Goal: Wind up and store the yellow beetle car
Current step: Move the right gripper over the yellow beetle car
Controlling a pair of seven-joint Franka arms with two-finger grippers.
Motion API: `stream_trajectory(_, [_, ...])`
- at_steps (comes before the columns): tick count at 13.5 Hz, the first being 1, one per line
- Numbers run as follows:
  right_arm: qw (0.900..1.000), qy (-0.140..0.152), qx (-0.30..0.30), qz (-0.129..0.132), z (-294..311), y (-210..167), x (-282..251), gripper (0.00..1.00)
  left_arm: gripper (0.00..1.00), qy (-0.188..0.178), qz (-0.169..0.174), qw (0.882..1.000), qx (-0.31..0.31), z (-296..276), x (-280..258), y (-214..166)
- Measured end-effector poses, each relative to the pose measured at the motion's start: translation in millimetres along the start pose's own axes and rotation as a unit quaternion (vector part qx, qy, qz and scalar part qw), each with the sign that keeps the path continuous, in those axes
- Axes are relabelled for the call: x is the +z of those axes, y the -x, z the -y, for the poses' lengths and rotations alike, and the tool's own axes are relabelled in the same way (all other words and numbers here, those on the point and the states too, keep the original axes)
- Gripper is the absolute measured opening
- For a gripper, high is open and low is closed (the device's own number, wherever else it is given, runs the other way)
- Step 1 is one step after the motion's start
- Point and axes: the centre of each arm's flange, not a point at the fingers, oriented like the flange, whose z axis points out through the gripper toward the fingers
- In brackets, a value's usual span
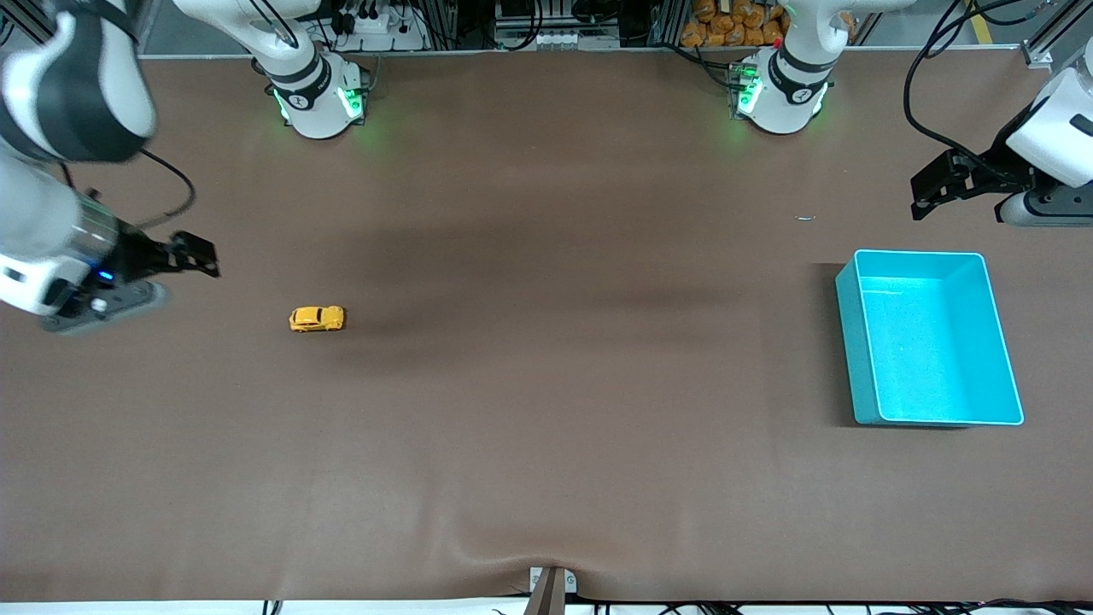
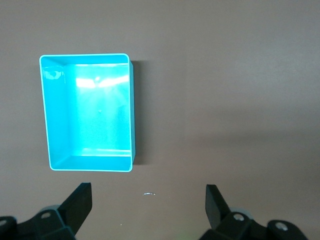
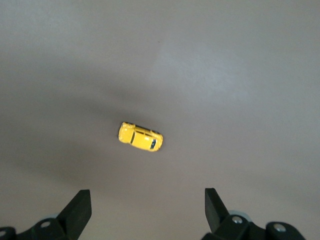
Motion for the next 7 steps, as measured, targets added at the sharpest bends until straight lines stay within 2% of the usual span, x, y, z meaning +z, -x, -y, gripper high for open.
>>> stream_trajectory(2, [0.998, 0.001, -0.062, -0.001, 2, 2, 44, 1.00, 1.00, 0.000, 0.001, 1.000, -0.008, 9, 1, 0])
stream_trajectory(4, [0.990, -0.001, -0.140, 0.006, 1, 12, 84, 1.00, 1.00, 0.000, 0.004, 1.000, -0.012, 13, 3, -1])
stream_trajectory(5, [0.981, 0.000, -0.193, 0.004, -2, 17, 102, 1.00, 1.00, 0.000, 0.004, 1.000, -0.013, 14, 4, -1])
stream_trajectory(7, [0.953, 0.011, -0.304, -0.010, -10, 21, 143, 1.00, 1.00, 0.000, 0.006, 1.000, -0.013, 14, 5, -1])
